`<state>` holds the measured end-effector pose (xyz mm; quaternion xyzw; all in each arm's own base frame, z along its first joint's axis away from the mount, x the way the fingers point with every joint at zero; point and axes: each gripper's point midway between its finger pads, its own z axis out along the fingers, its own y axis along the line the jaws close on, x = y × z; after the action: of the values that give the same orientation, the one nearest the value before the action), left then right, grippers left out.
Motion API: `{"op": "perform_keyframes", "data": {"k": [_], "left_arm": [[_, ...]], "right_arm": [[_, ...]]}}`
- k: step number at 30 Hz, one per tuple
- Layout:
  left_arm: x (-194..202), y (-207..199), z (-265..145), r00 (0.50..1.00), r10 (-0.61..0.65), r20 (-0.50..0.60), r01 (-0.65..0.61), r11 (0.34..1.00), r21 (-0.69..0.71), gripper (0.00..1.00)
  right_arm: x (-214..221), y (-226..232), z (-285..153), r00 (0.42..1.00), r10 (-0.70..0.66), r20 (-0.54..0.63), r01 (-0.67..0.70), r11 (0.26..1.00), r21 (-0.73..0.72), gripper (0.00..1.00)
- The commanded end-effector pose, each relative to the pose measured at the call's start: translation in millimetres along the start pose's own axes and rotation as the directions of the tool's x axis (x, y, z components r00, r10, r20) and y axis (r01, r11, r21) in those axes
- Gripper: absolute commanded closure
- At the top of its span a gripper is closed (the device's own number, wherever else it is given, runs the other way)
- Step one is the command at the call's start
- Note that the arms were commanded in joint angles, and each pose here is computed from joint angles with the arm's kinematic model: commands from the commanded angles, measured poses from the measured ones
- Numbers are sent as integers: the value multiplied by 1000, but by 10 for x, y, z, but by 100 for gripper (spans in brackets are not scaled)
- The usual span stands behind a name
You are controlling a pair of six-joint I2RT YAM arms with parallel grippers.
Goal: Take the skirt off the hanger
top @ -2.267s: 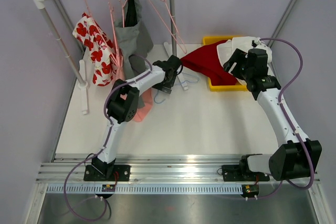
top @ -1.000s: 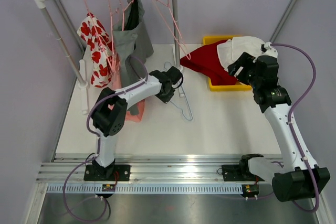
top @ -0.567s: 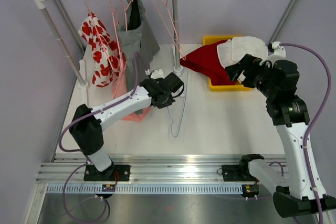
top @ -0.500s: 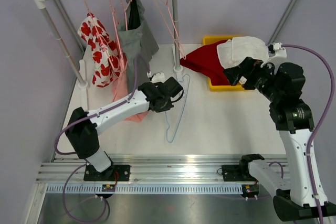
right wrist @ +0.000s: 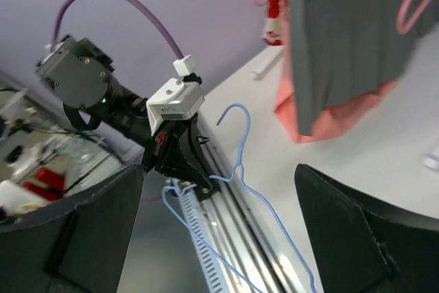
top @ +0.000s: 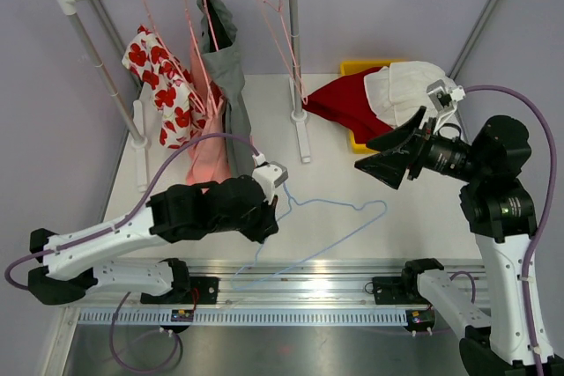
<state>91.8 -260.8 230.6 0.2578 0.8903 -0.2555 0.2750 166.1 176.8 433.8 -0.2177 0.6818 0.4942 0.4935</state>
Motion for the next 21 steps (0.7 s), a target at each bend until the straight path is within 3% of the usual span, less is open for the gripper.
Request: {"op": "perform_keyframes", "data": {"k": [1,9,16,20,21], "left_arm": [[-234,-422,-348,989,107,107,-128,970,208,100],[-615,-705,-624,962,173,209,-228,934,275,100],[-961,-988,-774,929,253,271,-333,891,308,100],[-1087,-1035,-841,914,267,304,-358,884,300,100],[-1092,-1034,-842,911,275,308,-366,882,295,100]], "right_arm": [[188,391,-12,988,70,-135,-105,957,-272,1],[420,620,-49,963,86,-257,-183,905,-384,0],[672,533,42,934,133,-330,-254,899,-357,1],[710,546,42,931,133,-341,-259,897,-359,13],[709,542,45,931,133,-340,-259,898,-357,31]]}}
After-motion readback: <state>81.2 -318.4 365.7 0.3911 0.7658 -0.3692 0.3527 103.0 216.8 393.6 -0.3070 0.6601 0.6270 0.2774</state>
